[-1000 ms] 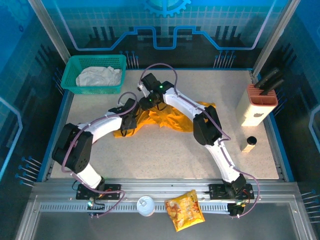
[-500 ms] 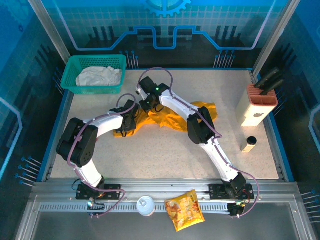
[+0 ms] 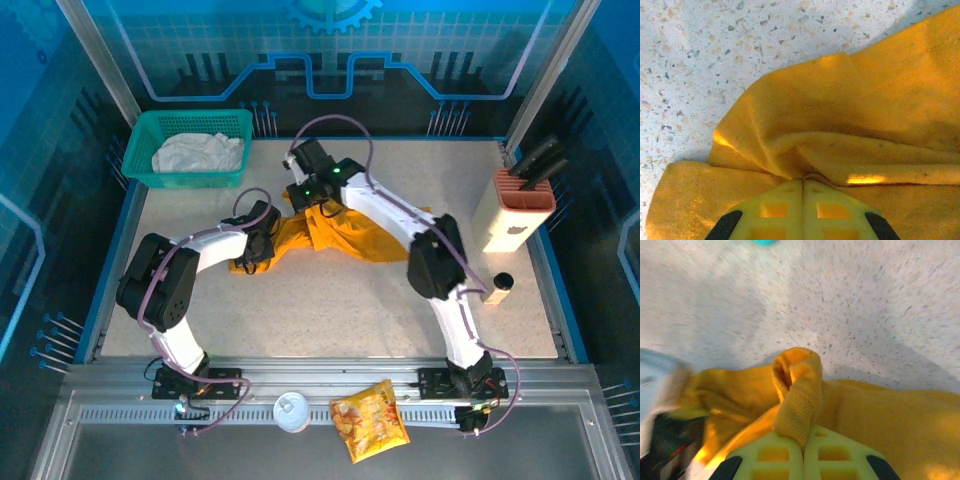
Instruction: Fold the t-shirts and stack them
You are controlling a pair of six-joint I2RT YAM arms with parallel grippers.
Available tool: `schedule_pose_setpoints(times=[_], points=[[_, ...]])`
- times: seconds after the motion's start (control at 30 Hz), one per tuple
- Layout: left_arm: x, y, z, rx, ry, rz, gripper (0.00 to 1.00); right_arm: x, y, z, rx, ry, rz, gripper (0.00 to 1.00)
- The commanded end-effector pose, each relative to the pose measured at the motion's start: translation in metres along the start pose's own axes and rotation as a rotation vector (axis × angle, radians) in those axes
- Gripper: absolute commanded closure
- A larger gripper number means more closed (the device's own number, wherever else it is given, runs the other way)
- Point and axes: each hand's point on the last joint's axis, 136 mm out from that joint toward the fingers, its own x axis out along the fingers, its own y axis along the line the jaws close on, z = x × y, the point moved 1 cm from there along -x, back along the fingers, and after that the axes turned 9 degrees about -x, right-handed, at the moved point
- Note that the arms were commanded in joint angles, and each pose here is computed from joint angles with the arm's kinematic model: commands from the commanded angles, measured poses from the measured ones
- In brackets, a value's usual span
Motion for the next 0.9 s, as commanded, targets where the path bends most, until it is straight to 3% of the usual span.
schedule_pose_setpoints(times=[0.0,0.23,0.57,0.73,0.87], points=[[0.007,0.011,-0.011,-0.026,0.033,0.029,1.0,-0.049,0.017,0.009,0.03,-0.121,0.071,1.0],[0.008,0.01,-0.009,-0.023,0.033,0.038,1.0,-0.094,0.035,-0.079,0.07,-0.076,0.181,1.0],[0.009,0.01,-0.007,-0.021,0.032,0.052,1.0,-0.141,0.041,-0.223,0.163,0.075,0.207,1.0],[0.011,0.005,-0.004,-0.015,0.037,0.051,1.0,-0.161,0.056,-0.246,0.18,0.133,0.3,1.0],[0.012,0.001,0.0,-0.012,0.031,0.054,1.0,-0.188,0.062,-0.235,0.161,0.094,0.339,1.0]])
